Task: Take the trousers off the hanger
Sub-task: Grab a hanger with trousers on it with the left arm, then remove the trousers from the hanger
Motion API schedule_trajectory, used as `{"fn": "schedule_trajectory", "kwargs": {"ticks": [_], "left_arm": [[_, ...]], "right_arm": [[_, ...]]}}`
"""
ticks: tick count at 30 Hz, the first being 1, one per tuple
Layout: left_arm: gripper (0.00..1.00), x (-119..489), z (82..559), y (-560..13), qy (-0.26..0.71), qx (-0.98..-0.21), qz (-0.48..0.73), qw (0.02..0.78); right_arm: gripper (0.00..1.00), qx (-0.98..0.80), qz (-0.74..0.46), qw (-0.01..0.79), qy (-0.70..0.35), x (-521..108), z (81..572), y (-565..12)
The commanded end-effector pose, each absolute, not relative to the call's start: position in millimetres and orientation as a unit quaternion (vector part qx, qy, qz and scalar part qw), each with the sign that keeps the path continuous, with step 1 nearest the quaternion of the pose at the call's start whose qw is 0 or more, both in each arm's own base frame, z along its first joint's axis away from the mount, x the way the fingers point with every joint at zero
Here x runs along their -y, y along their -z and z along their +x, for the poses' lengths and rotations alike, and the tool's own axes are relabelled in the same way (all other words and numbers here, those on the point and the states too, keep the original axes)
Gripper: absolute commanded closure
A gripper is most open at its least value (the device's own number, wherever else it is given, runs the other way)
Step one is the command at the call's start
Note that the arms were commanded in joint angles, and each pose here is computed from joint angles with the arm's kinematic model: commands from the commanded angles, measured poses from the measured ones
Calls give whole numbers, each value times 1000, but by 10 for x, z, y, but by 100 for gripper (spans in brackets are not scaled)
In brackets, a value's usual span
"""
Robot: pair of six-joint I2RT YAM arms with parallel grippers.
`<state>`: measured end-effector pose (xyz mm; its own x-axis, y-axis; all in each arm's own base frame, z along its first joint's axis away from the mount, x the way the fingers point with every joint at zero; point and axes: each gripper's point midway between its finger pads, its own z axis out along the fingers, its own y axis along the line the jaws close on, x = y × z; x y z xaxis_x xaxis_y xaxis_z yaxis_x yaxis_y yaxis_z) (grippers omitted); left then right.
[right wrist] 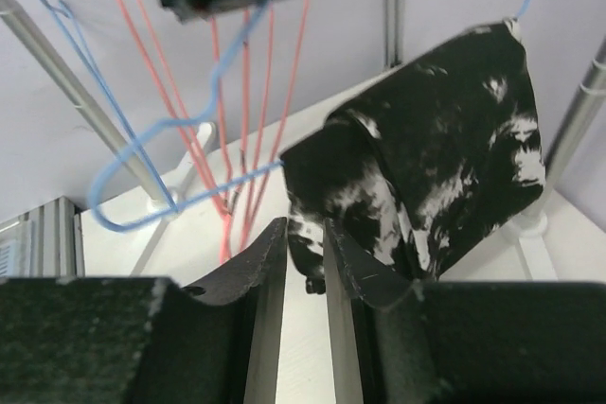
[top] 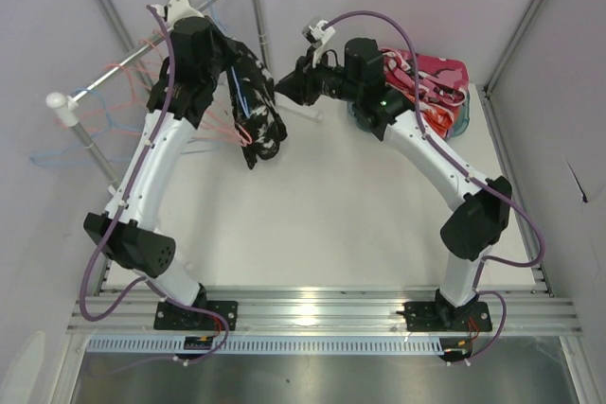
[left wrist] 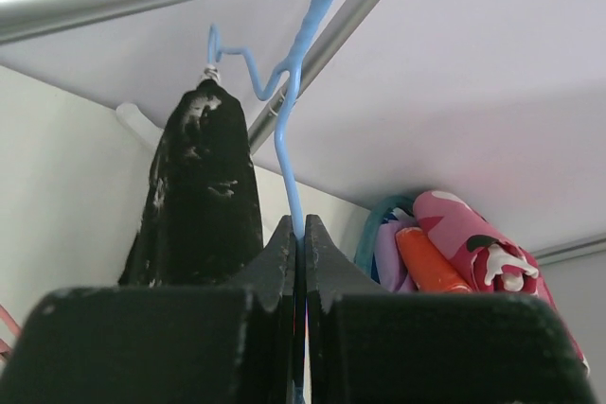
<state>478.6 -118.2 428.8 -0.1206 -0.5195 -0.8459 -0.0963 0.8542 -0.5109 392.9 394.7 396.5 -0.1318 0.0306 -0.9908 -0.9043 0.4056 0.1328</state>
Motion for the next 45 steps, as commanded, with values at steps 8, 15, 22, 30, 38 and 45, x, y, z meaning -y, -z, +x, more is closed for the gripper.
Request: {"fn": "schedule_trajectory", "kwargs": {"ticks": [8, 15, 22, 30, 38, 45], "left_arm": [[100, 1182, 4111, -5705, 216, -595, -174, 754], [100, 1343, 3815, -5820, 235, -589, -155, 758], [100, 1570, 3517, -5840, 259, -592, -133, 752], [100, 1742, 3281, -5765, 276, -592, -138, 744], [100, 1867, 3178, -5692, 288, -597, -144, 735], [100, 1874, 3070, -5748, 302, -587, -141, 737]], "right_arm": [[59, -641, -333, 585, -368, -3564, 3826, -4040], [18, -592, -387, 603, -371, -3545, 3483, -3917], [2, -556, -409, 627, -361, -3647, 3229, -3980], [0, -520, -374, 668, -379, -3704, 2928, -4267], [1, -549, -320, 676, -373, -3713, 2911, -4335], [5, -558, -369, 662, -338, -3878, 2850, -4104]]}}
